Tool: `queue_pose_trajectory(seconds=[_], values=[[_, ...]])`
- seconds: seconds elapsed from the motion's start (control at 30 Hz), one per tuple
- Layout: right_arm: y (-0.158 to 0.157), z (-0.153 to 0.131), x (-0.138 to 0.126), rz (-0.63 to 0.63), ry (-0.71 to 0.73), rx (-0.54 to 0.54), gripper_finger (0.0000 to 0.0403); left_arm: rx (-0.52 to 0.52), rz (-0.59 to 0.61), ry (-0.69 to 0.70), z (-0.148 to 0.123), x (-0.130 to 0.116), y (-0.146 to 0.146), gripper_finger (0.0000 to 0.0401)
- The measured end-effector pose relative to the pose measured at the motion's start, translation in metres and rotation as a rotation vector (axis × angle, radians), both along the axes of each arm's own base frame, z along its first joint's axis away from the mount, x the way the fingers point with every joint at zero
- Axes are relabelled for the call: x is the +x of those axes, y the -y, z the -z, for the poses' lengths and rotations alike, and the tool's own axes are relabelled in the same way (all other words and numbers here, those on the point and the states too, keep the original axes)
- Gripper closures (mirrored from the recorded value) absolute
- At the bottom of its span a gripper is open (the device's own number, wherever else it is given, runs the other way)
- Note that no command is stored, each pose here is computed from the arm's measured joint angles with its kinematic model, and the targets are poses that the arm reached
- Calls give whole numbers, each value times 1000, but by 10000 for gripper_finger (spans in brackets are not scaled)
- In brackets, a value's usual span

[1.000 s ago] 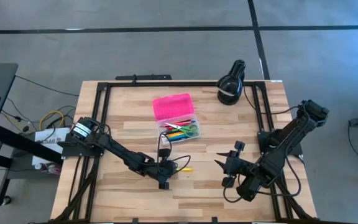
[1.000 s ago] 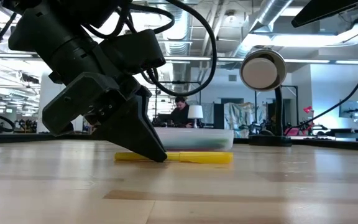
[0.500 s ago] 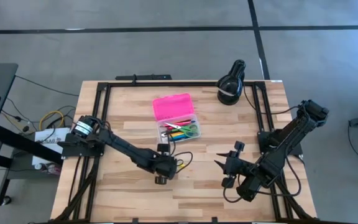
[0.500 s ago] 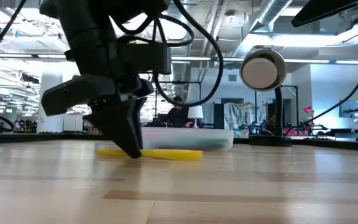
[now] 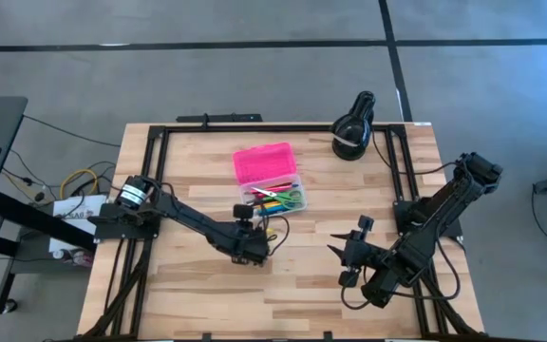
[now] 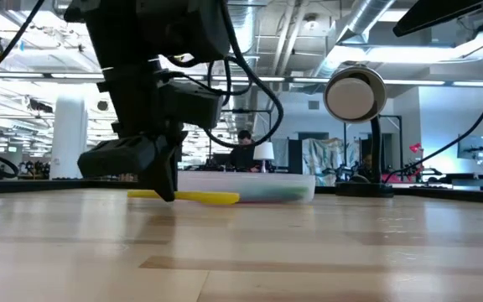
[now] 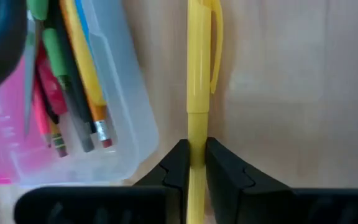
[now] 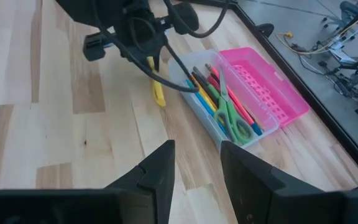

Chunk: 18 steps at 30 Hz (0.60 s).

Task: Pick & place school supplies into a supply box
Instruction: Put the yellow pen into the black supply box

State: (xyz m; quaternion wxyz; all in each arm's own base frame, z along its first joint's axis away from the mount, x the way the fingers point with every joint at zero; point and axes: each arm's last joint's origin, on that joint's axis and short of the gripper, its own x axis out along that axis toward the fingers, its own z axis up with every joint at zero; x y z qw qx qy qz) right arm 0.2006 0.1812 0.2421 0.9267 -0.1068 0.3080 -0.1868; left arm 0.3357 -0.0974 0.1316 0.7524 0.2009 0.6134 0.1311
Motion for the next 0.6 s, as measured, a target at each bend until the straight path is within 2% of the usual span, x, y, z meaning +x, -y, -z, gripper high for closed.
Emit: queue_pose_trajectory(seconds=[0.17, 0.4, 0.6], values=[[0, 0, 0, 0, 0, -1, 278, 44, 9, 18, -1, -1, 4, 390], [0, 0, 0, 0, 0, 0, 278, 44, 0, 40, -11, 4, 6, 367], [0, 0, 0, 0, 0, 0, 278, 81, 42, 65, -33, 16, 10, 374]])
